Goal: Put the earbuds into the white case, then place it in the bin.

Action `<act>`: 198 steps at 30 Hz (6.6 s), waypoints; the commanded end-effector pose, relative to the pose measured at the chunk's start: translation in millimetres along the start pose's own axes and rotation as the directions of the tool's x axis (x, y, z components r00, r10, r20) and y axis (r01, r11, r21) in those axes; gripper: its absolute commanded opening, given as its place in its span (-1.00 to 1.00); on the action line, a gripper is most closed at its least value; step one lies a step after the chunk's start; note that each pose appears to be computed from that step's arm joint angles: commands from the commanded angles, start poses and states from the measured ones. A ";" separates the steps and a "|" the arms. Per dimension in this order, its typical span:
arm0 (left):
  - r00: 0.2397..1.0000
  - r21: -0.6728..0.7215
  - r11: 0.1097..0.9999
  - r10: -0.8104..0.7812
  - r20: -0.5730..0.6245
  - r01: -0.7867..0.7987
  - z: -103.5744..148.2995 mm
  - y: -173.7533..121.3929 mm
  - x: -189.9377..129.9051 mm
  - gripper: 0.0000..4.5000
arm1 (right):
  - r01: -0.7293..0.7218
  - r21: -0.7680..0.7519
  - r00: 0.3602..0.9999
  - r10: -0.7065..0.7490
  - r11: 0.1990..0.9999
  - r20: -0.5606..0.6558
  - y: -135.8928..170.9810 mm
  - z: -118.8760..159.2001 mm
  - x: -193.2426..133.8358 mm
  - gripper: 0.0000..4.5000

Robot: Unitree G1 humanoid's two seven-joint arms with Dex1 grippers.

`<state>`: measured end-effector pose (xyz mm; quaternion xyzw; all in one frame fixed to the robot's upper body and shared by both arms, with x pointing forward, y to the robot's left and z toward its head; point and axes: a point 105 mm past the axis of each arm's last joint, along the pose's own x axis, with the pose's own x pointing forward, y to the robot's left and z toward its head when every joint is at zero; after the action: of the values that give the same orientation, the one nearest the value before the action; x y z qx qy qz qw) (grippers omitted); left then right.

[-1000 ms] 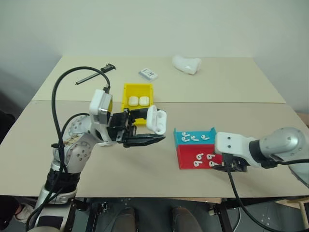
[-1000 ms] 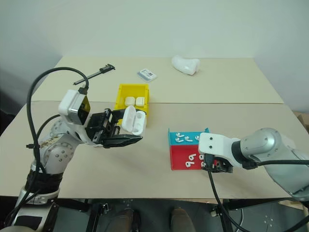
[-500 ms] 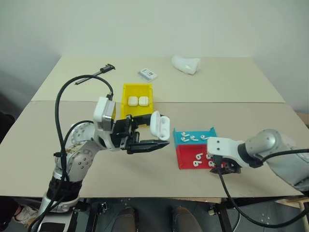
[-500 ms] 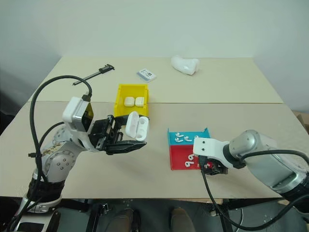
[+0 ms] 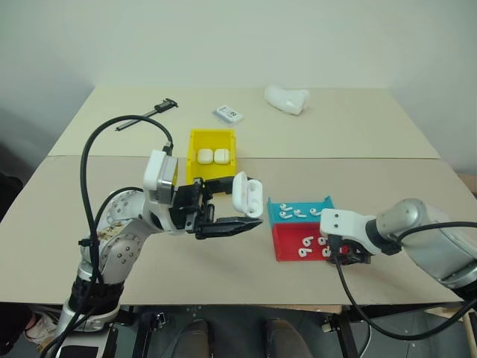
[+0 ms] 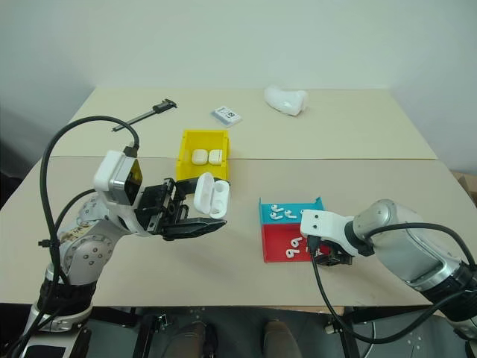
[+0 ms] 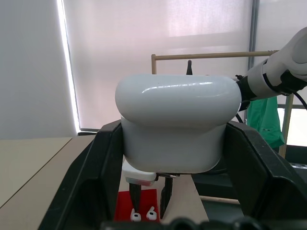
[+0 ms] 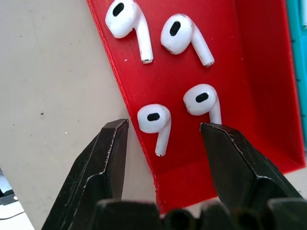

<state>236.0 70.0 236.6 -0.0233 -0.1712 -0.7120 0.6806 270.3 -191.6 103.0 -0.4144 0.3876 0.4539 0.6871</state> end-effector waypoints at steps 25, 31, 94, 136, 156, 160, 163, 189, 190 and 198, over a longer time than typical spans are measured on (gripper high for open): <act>1.000 0.016 1.000 -0.007 0.010 0.007 8.0 -4.7 3.3 0.24 | -0.032 -0.010 0.999 0.032 0.999 0.022 11.4 1.8 0.0 -0.73; 1.000 0.014 1.000 -0.011 0.012 0.011 7.8 -3.5 3.3 0.24 | -0.010 0.020 0.998 0.008 1.000 0.066 7.4 7.4 -8.4 -0.73; 0.999 0.050 0.999 -0.014 0.032 0.013 10.9 37.6 18.2 0.24 | 0.121 0.151 0.203 -0.173 0.981 0.964 13.1 164.4 -116.8 0.27; 0.991 0.110 0.985 0.131 0.030 -0.133 11.8 27.8 -4.9 0.24 | 0.016 -0.559 0.994 0.047 0.829 0.097 -108.4 48.9 -21.5 -0.11; 0.986 0.119 0.979 0.162 0.026 -0.164 11.4 23.9 -6.4 0.24 | -0.069 -0.555 0.997 0.081 0.829 -0.002 -111.8 38.4 3.7 -0.11; 0.987 0.119 0.979 0.162 0.026 -0.163 11.4 23.4 -5.4 0.24 | -0.067 -0.547 0.997 0.079 0.834 -0.002 -112.2 37.5 6.0 -0.11; 0.986 0.118 0.979 0.162 0.024 -0.164 11.5 22.7 -5.1 0.24 | -0.073 -0.542 0.997 0.082 0.837 -0.006 -112.2 36.3 7.0 -0.11; 0.992 0.111 0.986 0.125 0.033 -0.128 15.1 27.0 0.2 0.24 | 0.211 -0.226 0.865 -0.074 0.951 0.497 -125.9 73.2 -61.0 -0.72; 0.992 0.113 0.986 0.117 0.038 -0.121 16.4 28.1 1.4 0.24 | 0.236 -0.188 0.813 -0.088 0.953 0.576 -121.9 80.3 -74.1 -0.72; 0.994 0.090 0.991 0.099 0.047 -0.103 15.2 40.8 10.3 0.24 | -0.027 0.064 0.256 -0.055 0.998 0.965 -49.6 120.8 -159.2 -0.72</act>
<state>273.9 67.6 252.8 -0.0232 -0.2022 -0.6601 0.7231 317.7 -146.7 275.1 -0.0945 -0.0588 0.5748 0.8107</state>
